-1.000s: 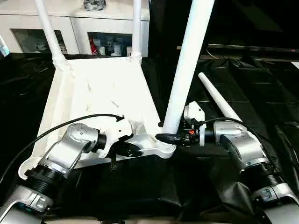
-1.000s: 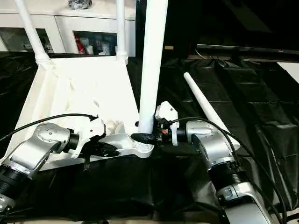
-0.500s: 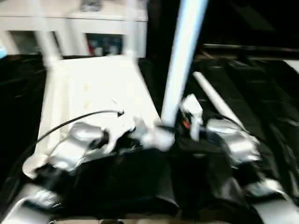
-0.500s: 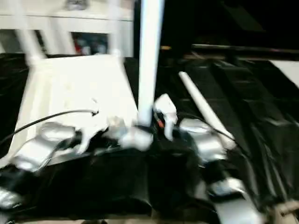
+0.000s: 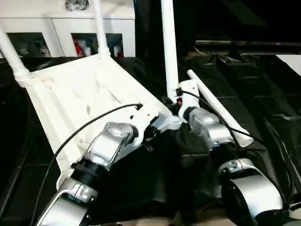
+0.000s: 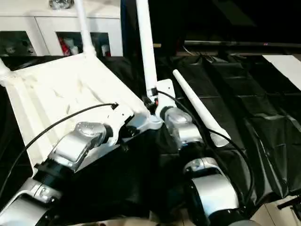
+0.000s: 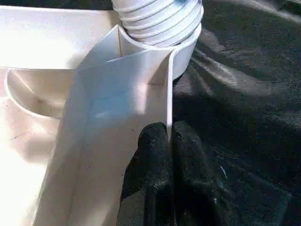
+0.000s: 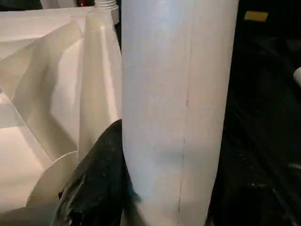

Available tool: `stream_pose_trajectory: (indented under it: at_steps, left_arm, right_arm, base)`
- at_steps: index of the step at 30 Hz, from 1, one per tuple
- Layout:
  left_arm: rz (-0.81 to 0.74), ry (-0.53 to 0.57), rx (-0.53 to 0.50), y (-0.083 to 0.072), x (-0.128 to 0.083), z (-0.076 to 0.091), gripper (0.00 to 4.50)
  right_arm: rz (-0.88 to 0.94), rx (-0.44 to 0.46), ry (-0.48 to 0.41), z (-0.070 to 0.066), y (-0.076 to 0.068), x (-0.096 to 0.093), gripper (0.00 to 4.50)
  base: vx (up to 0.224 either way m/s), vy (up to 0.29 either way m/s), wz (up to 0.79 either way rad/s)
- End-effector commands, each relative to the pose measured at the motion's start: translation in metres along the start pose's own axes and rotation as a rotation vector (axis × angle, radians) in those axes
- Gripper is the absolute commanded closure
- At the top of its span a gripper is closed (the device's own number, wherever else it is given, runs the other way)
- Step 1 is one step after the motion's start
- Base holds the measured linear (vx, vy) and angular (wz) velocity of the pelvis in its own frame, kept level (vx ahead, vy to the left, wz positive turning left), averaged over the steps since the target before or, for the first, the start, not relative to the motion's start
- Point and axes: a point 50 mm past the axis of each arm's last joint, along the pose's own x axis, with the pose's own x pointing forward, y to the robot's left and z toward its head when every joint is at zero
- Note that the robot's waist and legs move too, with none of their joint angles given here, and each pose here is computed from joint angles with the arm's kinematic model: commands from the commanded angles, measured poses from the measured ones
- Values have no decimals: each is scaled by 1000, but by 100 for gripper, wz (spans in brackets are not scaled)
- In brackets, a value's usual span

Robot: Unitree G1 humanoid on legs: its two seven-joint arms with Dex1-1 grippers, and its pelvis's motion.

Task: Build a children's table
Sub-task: Insert table leg to table base

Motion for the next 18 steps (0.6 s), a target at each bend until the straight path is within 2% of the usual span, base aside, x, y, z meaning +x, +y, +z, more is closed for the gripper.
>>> stream_pose_trajectory:
  at_steps: [1, 5, 7, 15, 18]
  left_arm:
    - [80, -124, 99, 8, -5, 38, 450]
    - [72, -166, 154, 13, -11, 35, 450]
    - [47, -187, 182, 15, -18, 30, 450]
    - [-47, -208, 249, 17, -32, 15, 450]
    - [-101, -237, 266, 16, -43, 7, 450]
  right_arm:
    - [147, 40, 121, -35, 41, 4, 262]
    - [173, 48, 28, -25, 41, 3, 262]
    - [194, 48, -27, -20, 36, -2, 262]
    - [243, 49, -133, -13, 20, -16, 262]
    - [274, 86, -222, 3, 8, -24, 262]
  base:
    - [0, 0, 0]
    - [0, 0, 0]
    - [0, 0, 0]
    - [0, 0, 0]
    - [0, 0, 0]
